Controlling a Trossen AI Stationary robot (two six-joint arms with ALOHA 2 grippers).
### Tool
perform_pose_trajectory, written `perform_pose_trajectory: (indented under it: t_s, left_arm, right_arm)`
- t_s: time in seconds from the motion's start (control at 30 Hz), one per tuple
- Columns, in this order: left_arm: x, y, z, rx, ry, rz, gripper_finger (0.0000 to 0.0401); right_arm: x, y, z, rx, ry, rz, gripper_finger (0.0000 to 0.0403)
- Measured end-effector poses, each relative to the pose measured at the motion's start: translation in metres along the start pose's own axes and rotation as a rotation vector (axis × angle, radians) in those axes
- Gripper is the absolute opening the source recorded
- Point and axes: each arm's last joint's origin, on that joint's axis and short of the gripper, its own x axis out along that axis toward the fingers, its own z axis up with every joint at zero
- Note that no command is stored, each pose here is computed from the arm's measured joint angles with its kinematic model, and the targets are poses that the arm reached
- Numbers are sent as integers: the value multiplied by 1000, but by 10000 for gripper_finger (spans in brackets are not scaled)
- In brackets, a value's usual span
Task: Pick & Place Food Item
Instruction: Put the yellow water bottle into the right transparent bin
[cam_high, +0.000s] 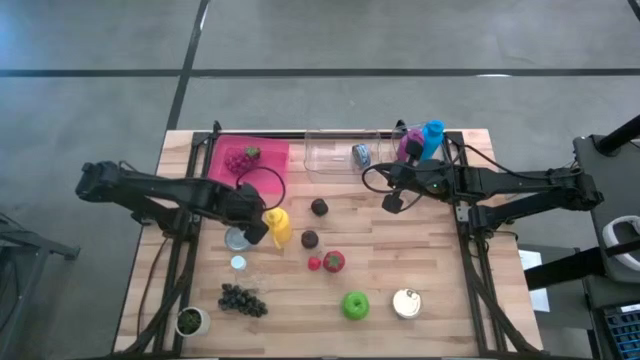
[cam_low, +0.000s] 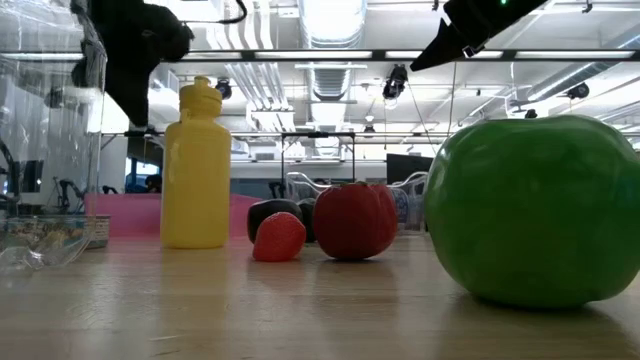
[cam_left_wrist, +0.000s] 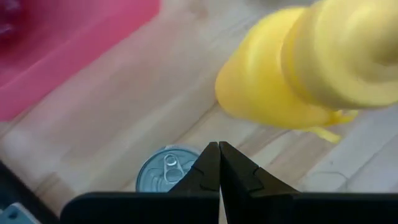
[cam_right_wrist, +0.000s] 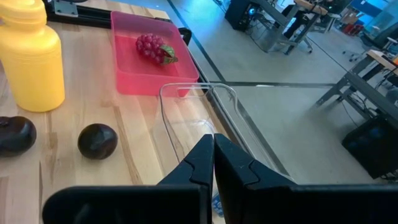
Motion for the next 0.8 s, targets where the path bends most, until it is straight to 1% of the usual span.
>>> perform_pose_trajectory:
  t_s: [0.17, 0.43, 0.57, 0.8]
  left_arm:
    - [19, 2, -4, 19, 30, 36, 1]
    - [37, -6, -3, 88, -46, -63, 1]
    - [40, -7, -2, 103, -66, -85, 1]
    - [45, -7, 2, 89, -64, -75, 1]
  right_arm:
    - [0, 0, 0, 0, 0, 2, 8]
    - [0, 0, 0, 0, 0, 4, 8]
    - [0, 0, 0, 0, -1, 4, 8]
    - [0, 0, 0, 1, -1, 3, 8]
